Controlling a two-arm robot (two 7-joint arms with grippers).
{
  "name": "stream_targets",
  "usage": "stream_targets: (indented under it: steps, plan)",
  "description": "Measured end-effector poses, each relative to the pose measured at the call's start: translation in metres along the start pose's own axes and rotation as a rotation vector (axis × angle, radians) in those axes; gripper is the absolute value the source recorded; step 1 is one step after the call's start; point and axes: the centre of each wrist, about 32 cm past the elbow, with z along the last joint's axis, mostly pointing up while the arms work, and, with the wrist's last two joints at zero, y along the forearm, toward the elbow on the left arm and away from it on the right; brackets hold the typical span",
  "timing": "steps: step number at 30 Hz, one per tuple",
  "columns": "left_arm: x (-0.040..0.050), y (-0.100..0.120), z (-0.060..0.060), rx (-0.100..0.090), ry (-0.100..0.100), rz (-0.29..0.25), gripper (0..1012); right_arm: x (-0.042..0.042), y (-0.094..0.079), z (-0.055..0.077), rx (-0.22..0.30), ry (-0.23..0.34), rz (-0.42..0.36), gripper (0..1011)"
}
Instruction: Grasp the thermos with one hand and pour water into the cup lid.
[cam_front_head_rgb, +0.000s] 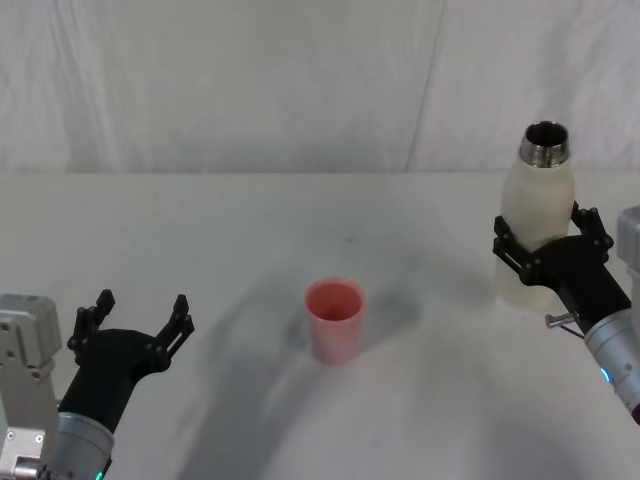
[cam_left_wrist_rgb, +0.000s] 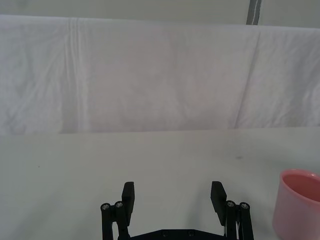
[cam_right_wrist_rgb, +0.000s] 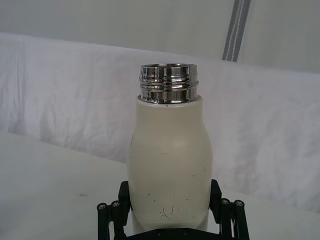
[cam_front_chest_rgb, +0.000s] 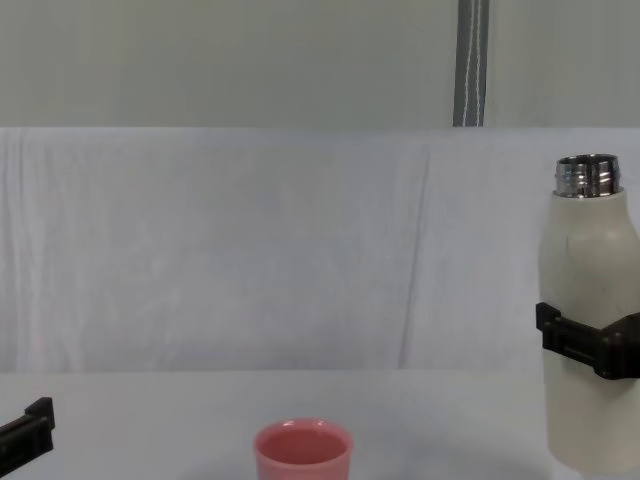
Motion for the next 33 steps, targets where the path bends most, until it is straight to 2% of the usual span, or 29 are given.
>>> stream_targets:
  steps: [7,21,33]
  plan:
    - [0.0000,0.0000,0.0000,0.000,0.000,0.000,1001,0.0044,0.0007,-0.0024,-0.006,0.037,-0.010,950]
    - [0.0000,0.0000,0.0000,0.000,0.000,0.000,1001,0.0084,0.0014,-0.0084,-0.018,0.063,-0.017,950]
    - [0.0000,0.0000,0.0000,0.000,0.000,0.000,1001,0.0057,0.0021,-0.0085,-0.023,0.063,0.011,950]
